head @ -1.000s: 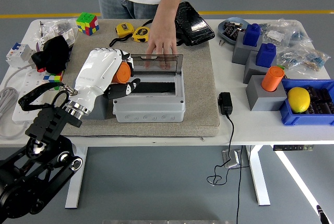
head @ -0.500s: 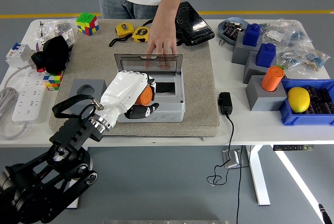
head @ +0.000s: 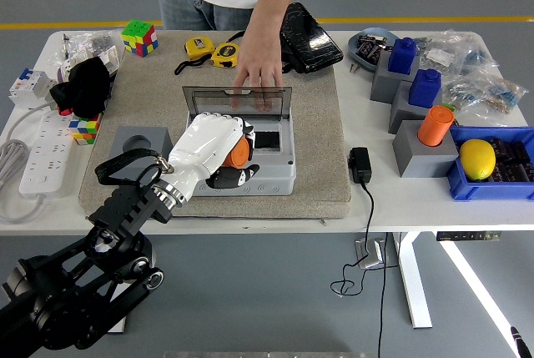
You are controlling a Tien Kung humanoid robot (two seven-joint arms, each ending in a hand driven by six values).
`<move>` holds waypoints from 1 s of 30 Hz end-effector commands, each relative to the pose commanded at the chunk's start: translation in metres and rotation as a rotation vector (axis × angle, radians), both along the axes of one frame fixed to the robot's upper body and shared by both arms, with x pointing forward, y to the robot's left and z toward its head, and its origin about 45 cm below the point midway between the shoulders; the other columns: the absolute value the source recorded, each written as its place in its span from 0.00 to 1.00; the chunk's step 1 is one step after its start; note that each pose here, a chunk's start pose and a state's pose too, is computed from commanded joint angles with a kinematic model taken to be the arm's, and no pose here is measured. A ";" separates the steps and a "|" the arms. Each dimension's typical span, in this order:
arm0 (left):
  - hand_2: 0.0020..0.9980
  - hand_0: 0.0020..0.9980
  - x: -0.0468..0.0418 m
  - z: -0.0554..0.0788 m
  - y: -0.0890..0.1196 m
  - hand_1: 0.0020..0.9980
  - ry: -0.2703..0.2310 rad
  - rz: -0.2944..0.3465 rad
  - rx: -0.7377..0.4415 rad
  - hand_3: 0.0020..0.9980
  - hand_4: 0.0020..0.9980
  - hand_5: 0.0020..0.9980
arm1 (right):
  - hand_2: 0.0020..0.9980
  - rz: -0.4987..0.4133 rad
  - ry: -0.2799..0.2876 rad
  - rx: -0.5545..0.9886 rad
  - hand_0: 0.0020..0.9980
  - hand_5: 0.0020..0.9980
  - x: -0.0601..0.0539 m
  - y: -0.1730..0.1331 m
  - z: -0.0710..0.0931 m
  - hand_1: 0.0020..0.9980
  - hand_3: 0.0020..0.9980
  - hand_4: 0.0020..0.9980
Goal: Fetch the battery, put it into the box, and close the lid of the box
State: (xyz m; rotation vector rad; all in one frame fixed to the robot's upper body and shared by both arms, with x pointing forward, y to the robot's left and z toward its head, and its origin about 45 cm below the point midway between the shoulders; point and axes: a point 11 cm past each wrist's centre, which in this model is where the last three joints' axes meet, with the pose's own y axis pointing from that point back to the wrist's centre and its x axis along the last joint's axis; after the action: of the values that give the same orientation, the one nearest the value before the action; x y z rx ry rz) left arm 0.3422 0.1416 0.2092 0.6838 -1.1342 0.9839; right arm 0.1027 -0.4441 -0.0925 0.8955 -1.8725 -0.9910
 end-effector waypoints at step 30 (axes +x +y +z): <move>0.24 0.13 0.0234 -0.004 -0.043 0.14 -0.012 -0.006 -0.066 0.27 0.68 0.00 | 0.76 0.009 -0.005 0.002 0.82 1.00 0.005 0.001 0.001 0.77 0.80 1.00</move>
State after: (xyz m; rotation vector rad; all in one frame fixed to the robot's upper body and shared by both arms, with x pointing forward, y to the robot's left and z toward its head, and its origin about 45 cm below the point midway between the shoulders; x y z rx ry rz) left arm 0.3656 0.0987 0.2051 0.6217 -1.1085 1.0176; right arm 0.1073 -0.4428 -0.0919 0.9077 -1.8700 -0.9862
